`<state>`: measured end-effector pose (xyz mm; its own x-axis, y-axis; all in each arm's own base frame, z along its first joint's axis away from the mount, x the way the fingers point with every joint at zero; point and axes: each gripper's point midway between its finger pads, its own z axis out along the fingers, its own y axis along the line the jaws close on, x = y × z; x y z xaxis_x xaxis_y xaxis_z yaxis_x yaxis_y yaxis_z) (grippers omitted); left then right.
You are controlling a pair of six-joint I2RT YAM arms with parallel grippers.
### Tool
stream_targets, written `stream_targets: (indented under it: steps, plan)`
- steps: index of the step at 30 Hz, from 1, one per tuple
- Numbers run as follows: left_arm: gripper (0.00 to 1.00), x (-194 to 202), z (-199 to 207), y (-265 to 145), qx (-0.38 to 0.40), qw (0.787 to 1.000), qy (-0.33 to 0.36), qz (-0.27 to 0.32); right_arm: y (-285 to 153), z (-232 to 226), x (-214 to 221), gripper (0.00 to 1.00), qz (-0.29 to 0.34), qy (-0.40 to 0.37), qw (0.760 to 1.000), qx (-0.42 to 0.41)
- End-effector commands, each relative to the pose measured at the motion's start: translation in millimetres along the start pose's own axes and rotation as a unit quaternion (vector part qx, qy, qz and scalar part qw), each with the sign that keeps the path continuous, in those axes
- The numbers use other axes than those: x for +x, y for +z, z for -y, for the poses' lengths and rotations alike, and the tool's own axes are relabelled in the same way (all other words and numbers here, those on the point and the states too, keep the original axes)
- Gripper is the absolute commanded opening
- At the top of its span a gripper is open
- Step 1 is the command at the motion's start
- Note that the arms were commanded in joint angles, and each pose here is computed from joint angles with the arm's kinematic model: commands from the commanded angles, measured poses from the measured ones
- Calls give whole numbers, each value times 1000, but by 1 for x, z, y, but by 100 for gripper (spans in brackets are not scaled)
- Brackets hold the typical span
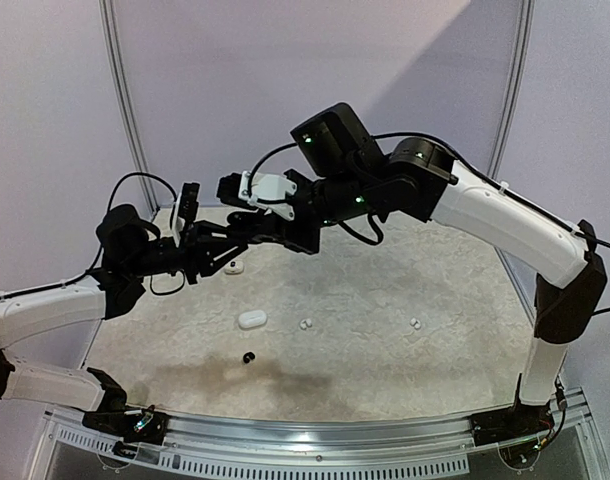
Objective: Insert the wireless bluetooth earbuds into the charging case
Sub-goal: Insert the right earbud into the right side groove of the charging case, then pick up the left earbud from the center of the board.
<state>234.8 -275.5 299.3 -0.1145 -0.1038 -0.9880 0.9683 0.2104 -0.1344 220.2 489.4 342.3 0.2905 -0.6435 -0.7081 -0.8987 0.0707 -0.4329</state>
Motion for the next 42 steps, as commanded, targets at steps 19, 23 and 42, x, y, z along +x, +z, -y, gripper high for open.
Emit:
stream_targets:
  steps: [19,23,42]
  plan:
    - [0,-5,-81,-80,-298,947,-118,12,15,38,84,58,-8,409,908,94]
    - [0,-17,-77,-99,-328,940,-92,8,57,12,96,55,-78,405,906,91]
    - [0,-28,-55,-133,-366,925,-75,70,226,-129,159,34,-199,402,894,-7]
